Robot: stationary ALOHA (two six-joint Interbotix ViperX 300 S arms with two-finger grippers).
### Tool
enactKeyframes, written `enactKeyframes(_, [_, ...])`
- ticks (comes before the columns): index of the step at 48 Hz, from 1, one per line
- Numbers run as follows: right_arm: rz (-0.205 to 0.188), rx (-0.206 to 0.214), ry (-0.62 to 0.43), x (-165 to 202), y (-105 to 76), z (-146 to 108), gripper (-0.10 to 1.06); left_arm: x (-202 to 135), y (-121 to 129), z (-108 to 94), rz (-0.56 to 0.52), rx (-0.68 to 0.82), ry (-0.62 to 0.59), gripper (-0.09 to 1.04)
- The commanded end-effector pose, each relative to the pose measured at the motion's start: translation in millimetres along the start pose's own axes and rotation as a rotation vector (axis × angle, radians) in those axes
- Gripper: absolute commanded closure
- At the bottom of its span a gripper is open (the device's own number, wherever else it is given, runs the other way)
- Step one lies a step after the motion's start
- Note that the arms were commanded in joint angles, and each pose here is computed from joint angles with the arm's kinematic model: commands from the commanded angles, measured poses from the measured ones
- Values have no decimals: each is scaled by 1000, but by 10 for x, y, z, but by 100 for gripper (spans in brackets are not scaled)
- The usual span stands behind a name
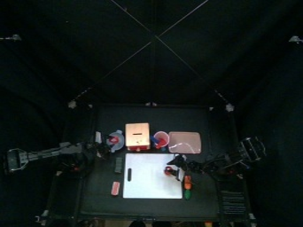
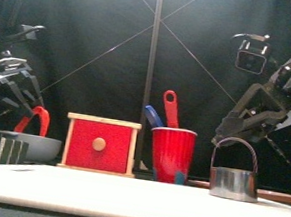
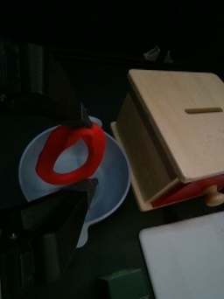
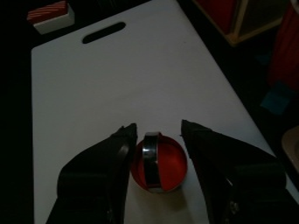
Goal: Get the cutter from the drawer then cut the dough then place the extra dough in the bowl
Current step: Place the extra dough in the bowl
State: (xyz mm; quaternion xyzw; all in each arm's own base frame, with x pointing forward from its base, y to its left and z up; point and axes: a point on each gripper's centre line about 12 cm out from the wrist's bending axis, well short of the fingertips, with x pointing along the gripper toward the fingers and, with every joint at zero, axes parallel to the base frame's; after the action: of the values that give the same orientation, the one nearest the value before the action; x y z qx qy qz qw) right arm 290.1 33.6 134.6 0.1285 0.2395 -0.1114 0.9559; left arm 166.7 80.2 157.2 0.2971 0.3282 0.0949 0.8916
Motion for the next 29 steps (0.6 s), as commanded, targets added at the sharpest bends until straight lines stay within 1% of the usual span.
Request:
enactKeyframes(1, [8,11,-30,14,38,104,15,-1,105,103,28,11,-28,8])
enactKeyframes(11, [5,11,-24,27,37,90,15,-9,232,237,58,55,-58,8])
enactKeyframes(15, [6,10,-23,28,38,89,15,-10,247,262,58,66,-59,8])
enactKeyframes(29, [7,11,-12,30,34,78,15,-8,234,218,45,139,-16,8])
